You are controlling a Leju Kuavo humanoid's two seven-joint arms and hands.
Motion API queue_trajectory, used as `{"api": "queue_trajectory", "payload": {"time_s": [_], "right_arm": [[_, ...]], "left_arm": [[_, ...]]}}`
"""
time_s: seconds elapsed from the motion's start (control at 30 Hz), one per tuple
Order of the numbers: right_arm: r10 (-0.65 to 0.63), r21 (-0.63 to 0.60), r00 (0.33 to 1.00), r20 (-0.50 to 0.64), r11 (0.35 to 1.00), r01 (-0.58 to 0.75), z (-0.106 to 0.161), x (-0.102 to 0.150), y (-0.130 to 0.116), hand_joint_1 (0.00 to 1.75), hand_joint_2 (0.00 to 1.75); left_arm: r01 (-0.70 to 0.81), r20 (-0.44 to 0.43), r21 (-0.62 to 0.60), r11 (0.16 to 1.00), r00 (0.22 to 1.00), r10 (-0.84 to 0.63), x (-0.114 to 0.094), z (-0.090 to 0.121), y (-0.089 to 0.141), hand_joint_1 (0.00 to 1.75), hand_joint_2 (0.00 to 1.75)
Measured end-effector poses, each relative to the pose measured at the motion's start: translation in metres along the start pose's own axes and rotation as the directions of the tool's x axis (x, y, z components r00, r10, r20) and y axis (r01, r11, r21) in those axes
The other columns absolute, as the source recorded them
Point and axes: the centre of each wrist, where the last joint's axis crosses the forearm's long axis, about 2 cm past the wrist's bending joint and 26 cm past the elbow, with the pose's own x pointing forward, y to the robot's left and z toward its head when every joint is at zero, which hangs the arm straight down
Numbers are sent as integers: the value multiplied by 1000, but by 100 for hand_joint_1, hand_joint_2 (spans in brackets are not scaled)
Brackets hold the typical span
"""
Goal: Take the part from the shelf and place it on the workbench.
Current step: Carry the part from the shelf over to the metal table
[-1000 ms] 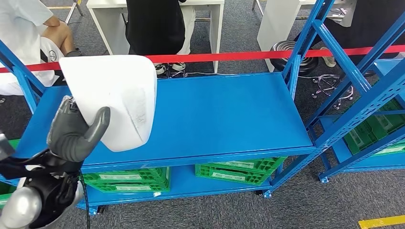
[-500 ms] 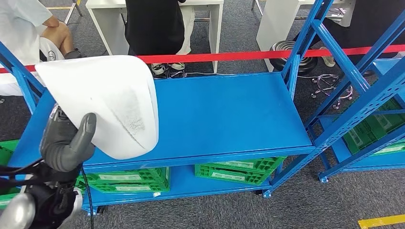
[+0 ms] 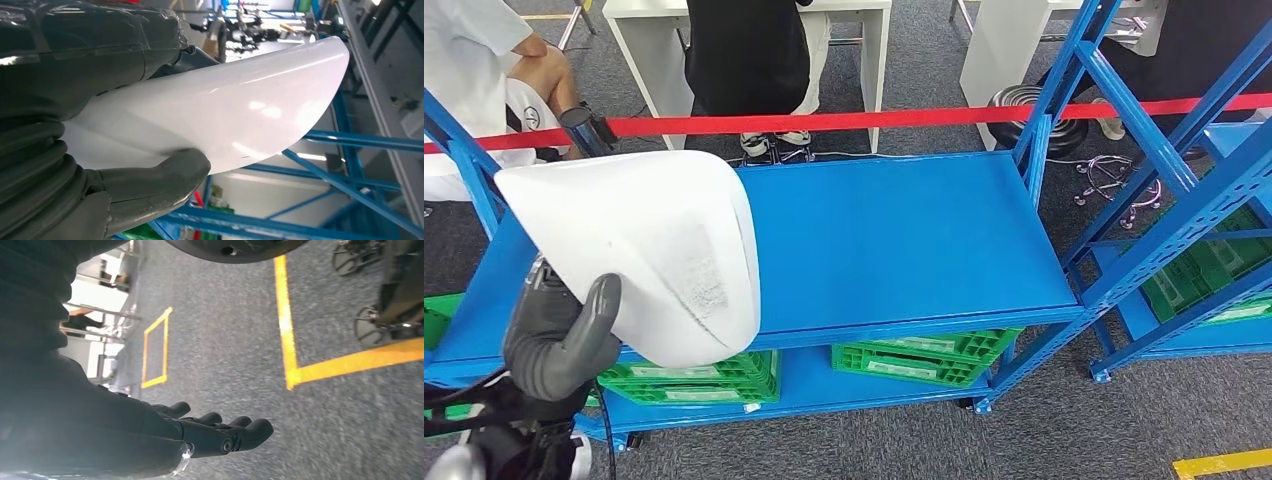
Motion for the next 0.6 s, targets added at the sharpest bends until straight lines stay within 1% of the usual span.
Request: {"api": "queue_trajectory", "payload": {"time_s": [0.2, 0.6], "right_arm": [[-15, -6, 999, 50, 1000, 15, 0, 1, -4, 0, 175], [-17, -13, 999, 38, 1000, 18, 0, 1, -6, 0, 175]], "left_arm": [[-52, 31, -26, 998, 998, 52, -4, -3, -5, 175, 175], [-68, 31, -34, 997, 997, 69, -11, -10, -9, 175, 175]]}}
